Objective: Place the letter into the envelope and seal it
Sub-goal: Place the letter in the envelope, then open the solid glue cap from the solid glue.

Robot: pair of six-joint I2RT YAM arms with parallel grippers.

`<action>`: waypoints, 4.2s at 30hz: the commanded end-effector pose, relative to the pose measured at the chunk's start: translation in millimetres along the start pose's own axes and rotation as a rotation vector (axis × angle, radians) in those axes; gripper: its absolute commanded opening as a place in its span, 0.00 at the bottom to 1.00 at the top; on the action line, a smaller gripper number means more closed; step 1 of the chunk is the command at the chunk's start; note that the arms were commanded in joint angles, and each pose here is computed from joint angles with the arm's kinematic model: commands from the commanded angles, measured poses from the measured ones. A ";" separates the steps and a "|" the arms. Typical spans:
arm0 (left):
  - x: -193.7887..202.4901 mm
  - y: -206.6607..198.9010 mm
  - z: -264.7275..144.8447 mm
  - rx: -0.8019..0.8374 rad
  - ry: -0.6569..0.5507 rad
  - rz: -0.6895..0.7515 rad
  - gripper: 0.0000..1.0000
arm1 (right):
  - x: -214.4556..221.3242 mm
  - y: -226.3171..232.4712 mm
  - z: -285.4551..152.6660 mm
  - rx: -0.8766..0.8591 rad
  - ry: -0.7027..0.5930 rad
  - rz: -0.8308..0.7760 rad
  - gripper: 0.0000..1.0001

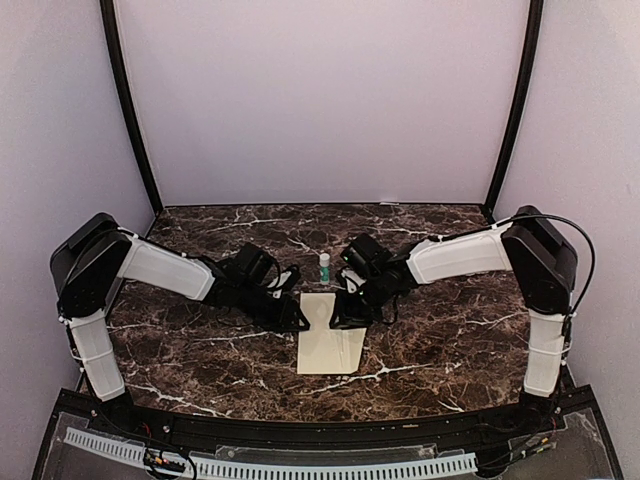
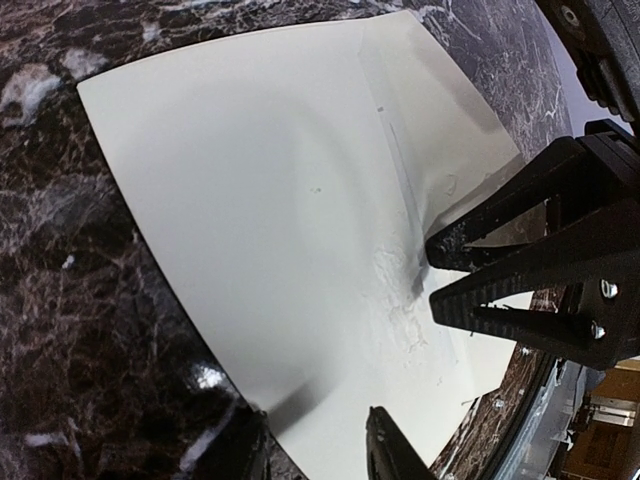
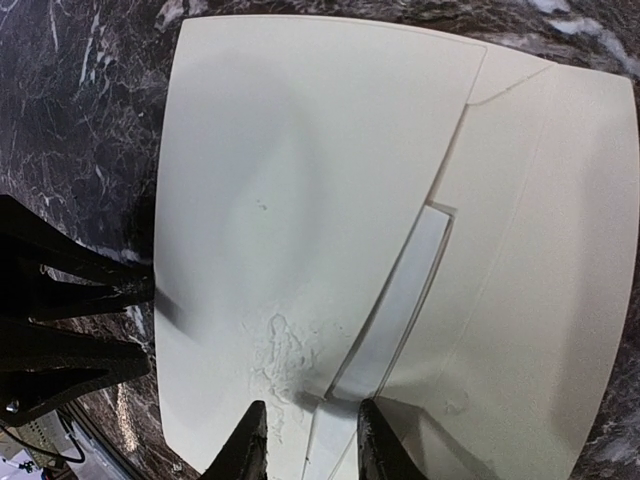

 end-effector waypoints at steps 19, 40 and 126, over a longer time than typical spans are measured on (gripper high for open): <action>-0.2 -1.8 -13.2 -0.103 -0.006 0.035 0.37 | -1.1 -0.5 -16.2 0.036 -0.083 0.014 0.36; 8.7 -4.8 7.4 0.001 0.029 0.008 0.34 | 1.6 -2.6 5.4 -0.007 -0.027 0.028 0.35; -63.9 47.9 -275.3 -0.625 -0.631 0.100 0.81 | -117.6 67.7 6.7 0.216 -0.516 -0.238 0.31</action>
Point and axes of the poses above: each gripper's point midway between its finger pads, its own z axis out along the fingers, its own y axis along the line the jaws close on, x = y × z, the point moved 9 cm from there along -z, back along the fingers, and after that the axes turned 12 degrees about z, right-handed, at the moved point
